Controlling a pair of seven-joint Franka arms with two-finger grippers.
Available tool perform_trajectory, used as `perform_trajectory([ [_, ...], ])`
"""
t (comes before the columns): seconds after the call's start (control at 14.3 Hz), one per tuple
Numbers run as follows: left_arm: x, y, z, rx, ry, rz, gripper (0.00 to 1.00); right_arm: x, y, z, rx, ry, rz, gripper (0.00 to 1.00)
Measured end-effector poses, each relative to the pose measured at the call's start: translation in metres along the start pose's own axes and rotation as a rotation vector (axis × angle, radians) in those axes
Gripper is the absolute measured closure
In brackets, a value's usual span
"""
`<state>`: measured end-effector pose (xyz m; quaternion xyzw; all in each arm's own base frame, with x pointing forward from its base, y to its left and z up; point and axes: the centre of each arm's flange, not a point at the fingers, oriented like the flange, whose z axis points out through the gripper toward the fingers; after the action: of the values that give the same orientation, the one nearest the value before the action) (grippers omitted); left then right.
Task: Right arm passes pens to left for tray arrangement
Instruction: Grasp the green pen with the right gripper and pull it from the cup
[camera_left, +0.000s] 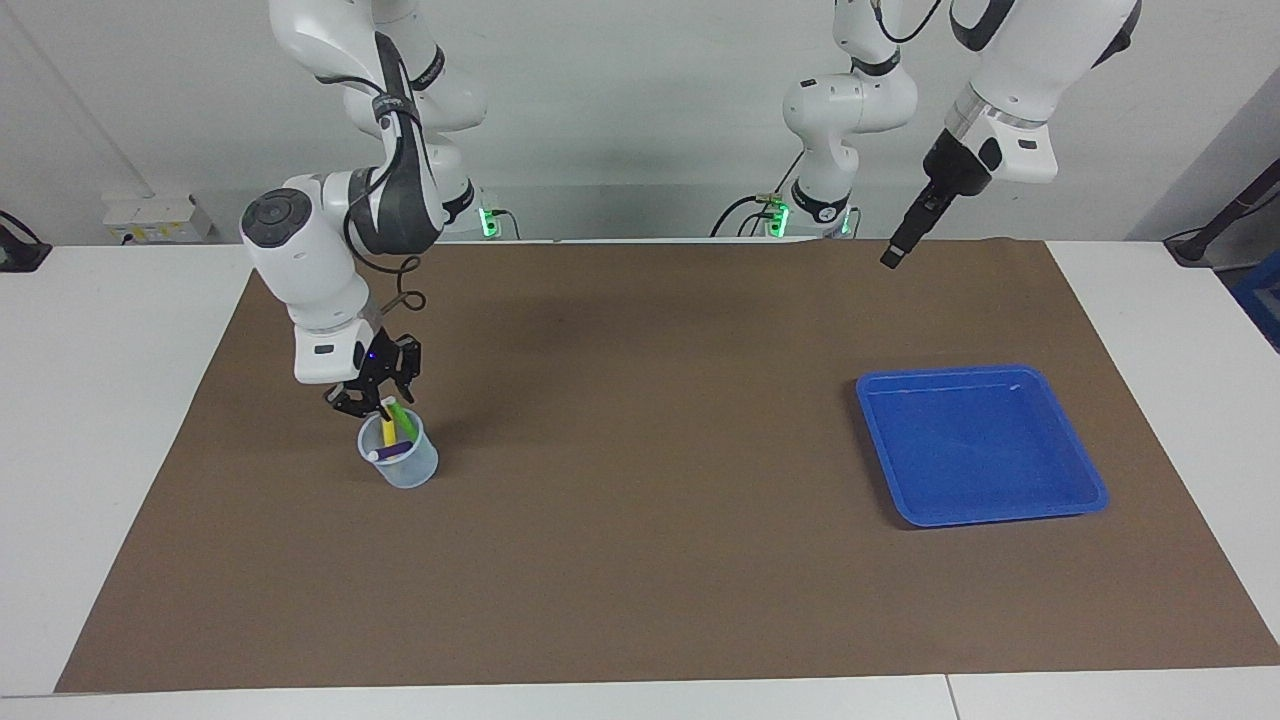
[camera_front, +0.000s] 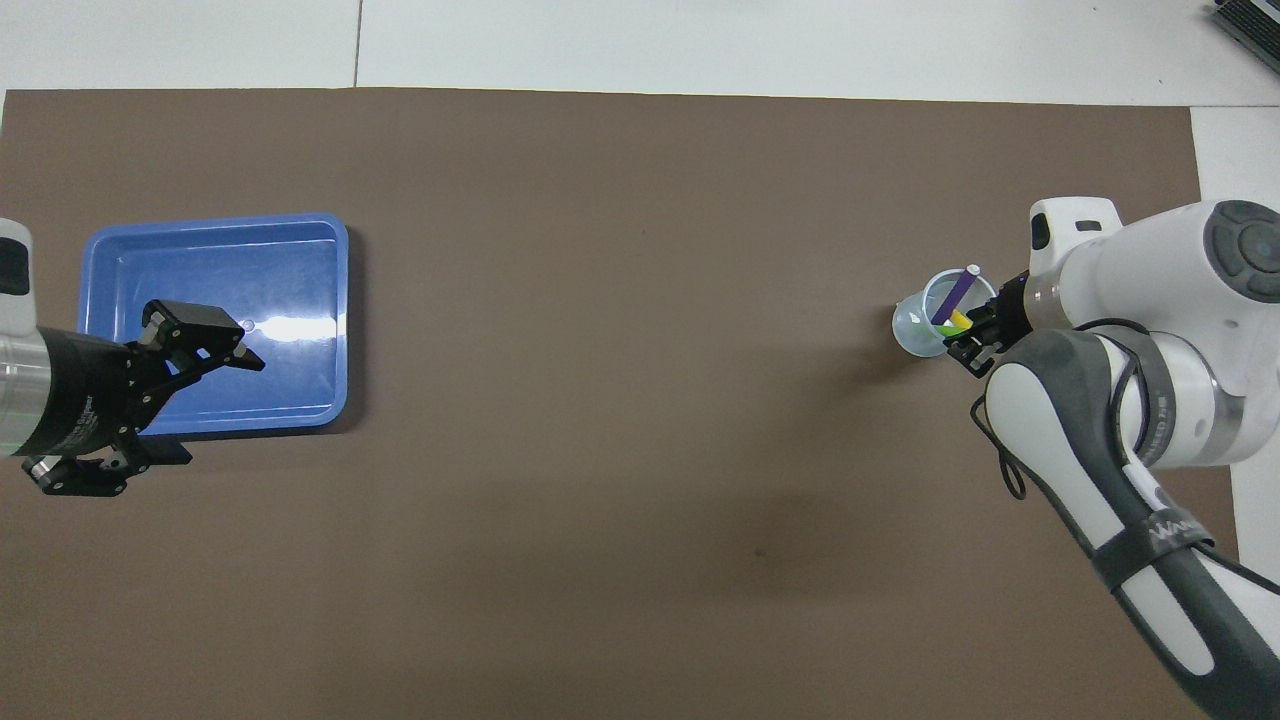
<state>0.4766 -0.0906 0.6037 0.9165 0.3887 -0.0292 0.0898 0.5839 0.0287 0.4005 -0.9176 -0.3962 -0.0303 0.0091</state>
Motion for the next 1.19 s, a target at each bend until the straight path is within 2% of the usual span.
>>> perform_trajectory([
  [0.7,-0.0001,-0.0003,0.0012,0.0,0.0,-0.001,0.0,0.0,0.0002,-0.0005,-0.004,-0.002,-0.004,0.82],
  [1.19,-0.0008,0.0002,0.0013,0.0,0.0,0.001,0.0,0.0016,0.002,-0.0058,-0.008,0.002,-0.005,0.82],
])
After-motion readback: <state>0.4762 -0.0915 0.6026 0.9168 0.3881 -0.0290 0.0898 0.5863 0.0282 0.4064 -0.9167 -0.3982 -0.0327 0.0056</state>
